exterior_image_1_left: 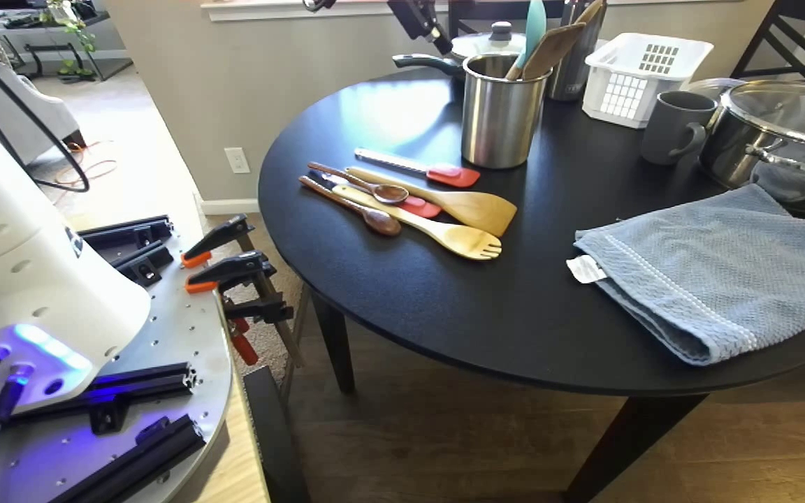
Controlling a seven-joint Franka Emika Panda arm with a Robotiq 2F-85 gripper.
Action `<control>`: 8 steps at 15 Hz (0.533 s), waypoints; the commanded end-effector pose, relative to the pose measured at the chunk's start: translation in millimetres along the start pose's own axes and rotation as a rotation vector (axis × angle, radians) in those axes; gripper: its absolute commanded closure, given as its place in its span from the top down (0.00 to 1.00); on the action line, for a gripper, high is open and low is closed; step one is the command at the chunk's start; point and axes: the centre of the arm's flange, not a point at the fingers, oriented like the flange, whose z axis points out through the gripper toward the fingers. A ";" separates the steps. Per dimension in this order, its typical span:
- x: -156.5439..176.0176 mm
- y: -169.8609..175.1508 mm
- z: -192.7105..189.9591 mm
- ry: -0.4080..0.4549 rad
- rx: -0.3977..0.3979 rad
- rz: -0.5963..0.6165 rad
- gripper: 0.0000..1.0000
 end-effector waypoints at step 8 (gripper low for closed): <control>-10.6 133.7 77.6 -0.400 -0.361 -0.037 1.00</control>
